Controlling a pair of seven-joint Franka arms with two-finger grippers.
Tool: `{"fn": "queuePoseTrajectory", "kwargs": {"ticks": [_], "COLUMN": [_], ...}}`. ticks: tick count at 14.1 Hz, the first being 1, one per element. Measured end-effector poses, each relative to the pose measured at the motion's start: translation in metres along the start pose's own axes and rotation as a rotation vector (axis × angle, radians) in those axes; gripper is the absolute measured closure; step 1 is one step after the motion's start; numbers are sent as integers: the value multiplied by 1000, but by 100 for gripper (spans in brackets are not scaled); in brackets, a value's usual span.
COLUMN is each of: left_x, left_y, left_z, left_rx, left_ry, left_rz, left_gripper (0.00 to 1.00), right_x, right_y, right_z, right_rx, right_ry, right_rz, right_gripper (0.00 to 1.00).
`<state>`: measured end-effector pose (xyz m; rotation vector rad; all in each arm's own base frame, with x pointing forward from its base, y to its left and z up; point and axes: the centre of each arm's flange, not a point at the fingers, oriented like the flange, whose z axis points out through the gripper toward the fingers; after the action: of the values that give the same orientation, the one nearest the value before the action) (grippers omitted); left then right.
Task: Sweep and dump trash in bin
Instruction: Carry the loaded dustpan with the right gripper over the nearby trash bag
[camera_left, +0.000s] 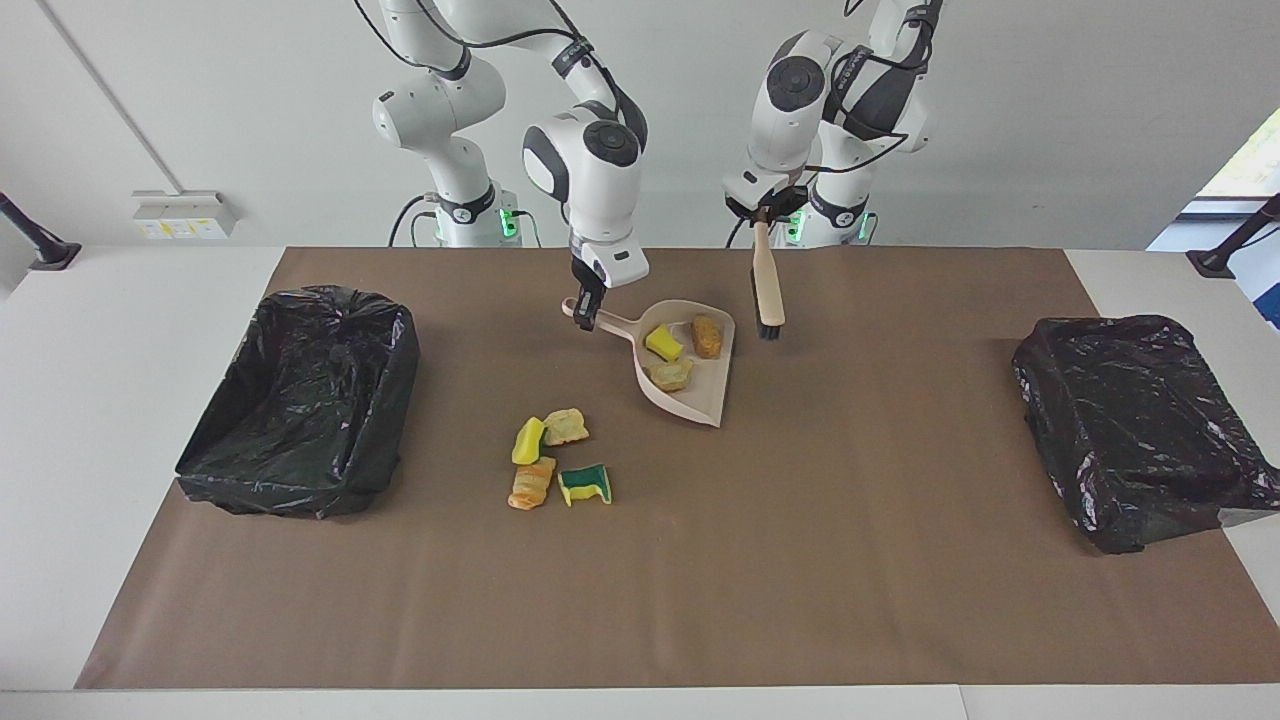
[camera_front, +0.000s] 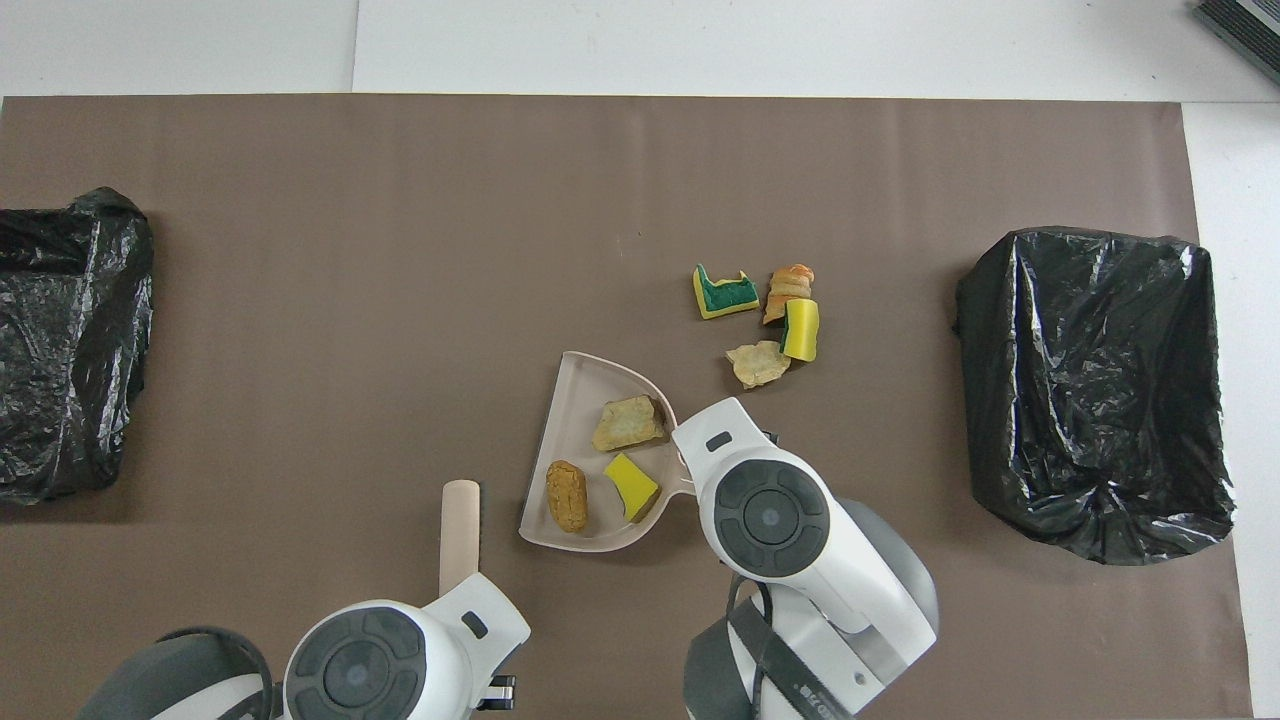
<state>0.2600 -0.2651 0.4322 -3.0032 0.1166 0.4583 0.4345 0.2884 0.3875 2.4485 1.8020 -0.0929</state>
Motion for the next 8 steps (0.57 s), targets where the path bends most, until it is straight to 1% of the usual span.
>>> {"fn": "queuePoseTrajectory", "kwargs": {"ticks": [2, 4, 5, 7, 8], "left_x": [-17, -31, -39, -50, -54], "left_y": [14, 34, 43, 57, 64], "left_z": [10, 33, 44, 59, 65], "left_rx": [25, 40, 43, 34, 33], "left_ry": [43, 96, 106, 111, 113], "left_rz": [-22, -36, -32, -17, -11], "left_gripper": [74, 74, 74, 74, 74], "right_x": [-14, -29, -40, -76, -102], "right_y": [13, 24, 32, 58, 72], "right_z": [-18, -38, -49, -74, -87], "right_rx": [-13, -16, -16, 0, 26], "right_ry": [18, 20, 20, 11, 10], "right_rz": [36, 72, 95, 123, 125], "right_gripper": [68, 68, 68, 68, 68]}}
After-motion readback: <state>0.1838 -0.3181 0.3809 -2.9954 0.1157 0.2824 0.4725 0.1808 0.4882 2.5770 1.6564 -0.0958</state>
